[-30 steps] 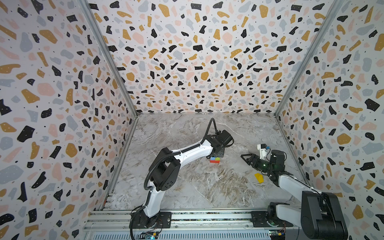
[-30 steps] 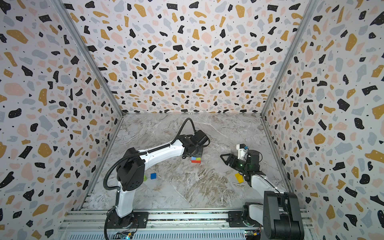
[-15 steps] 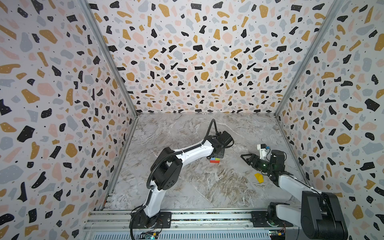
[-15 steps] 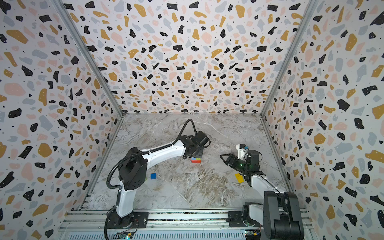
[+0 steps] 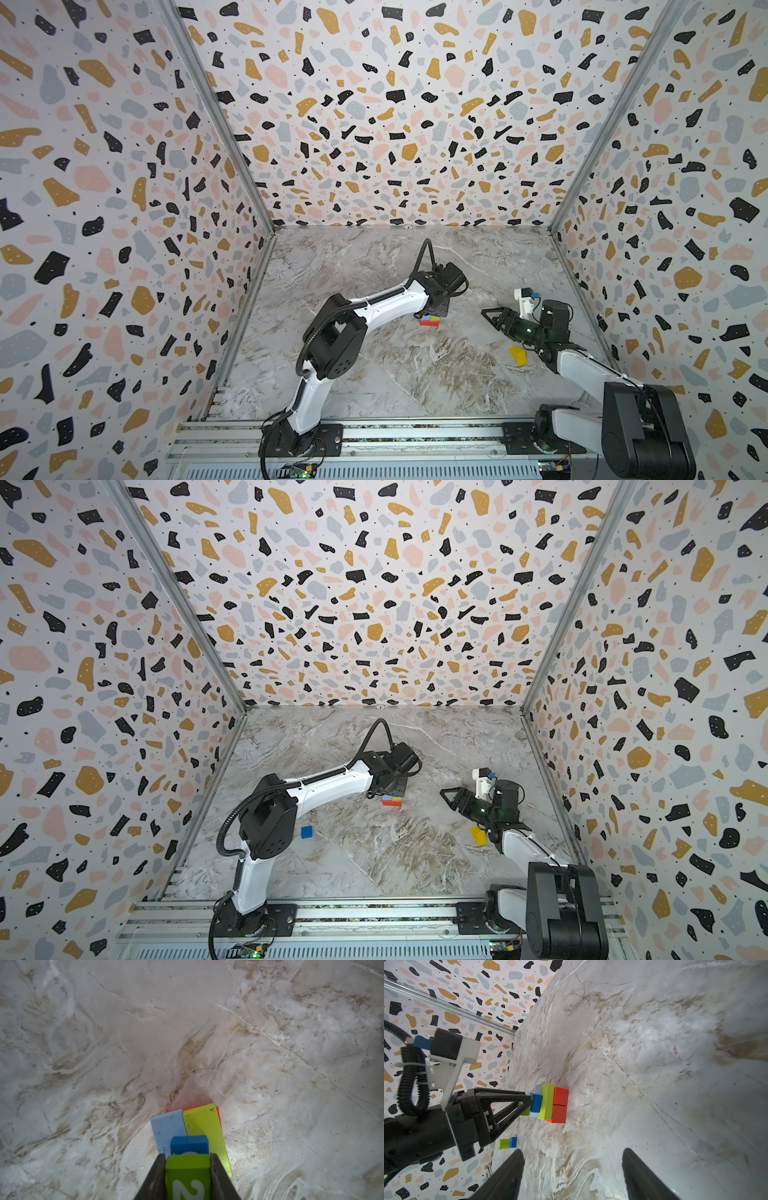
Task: Build the wood block tower
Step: 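Lower the green '2' cube onto the blue '6' cube atop the stack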
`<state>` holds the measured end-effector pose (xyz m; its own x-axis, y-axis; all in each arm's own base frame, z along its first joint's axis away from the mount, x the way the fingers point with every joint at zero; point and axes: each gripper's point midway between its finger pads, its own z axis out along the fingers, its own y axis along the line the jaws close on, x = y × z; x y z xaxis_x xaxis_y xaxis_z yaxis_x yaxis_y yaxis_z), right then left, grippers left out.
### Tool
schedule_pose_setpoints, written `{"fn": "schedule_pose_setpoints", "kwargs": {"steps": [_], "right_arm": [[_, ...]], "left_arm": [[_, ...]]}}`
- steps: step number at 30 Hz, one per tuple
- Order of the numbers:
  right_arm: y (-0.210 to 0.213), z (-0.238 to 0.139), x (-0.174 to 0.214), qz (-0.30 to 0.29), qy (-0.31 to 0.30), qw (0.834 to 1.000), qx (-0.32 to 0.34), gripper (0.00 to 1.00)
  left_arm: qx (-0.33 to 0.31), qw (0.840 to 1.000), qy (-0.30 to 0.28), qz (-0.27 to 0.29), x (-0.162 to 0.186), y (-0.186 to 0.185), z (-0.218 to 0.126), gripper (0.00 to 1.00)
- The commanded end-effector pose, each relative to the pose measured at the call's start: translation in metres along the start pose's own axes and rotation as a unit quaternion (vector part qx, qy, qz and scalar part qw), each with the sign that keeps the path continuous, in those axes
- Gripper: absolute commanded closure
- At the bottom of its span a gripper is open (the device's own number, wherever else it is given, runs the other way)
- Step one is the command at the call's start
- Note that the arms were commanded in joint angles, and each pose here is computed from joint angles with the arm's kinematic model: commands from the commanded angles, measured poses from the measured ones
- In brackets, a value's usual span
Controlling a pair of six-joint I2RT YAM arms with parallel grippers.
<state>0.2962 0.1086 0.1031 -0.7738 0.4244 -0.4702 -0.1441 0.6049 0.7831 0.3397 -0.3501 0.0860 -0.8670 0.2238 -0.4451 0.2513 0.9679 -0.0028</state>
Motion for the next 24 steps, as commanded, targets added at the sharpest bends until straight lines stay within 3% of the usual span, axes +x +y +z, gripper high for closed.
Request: {"fn": "schedule_pose_setpoints", "kwargs": {"steps": [1,24], "right_arm": [[0.0042,-0.0019,-0.0014,-0.007,-0.005,1.000,-0.009,0.24],[0.0043,-0.0018,-0.0008,-0.006,-0.004,1.000,-0.010,0.24]], "left_arm": [[0.009,1.000,-0.016,0.001,-0.0134,-0.0072,-0.0049,0.74],[0.016,1.000,-0.007,-0.015,-0.0079,-0.0043,0.0030,0.74]]}}
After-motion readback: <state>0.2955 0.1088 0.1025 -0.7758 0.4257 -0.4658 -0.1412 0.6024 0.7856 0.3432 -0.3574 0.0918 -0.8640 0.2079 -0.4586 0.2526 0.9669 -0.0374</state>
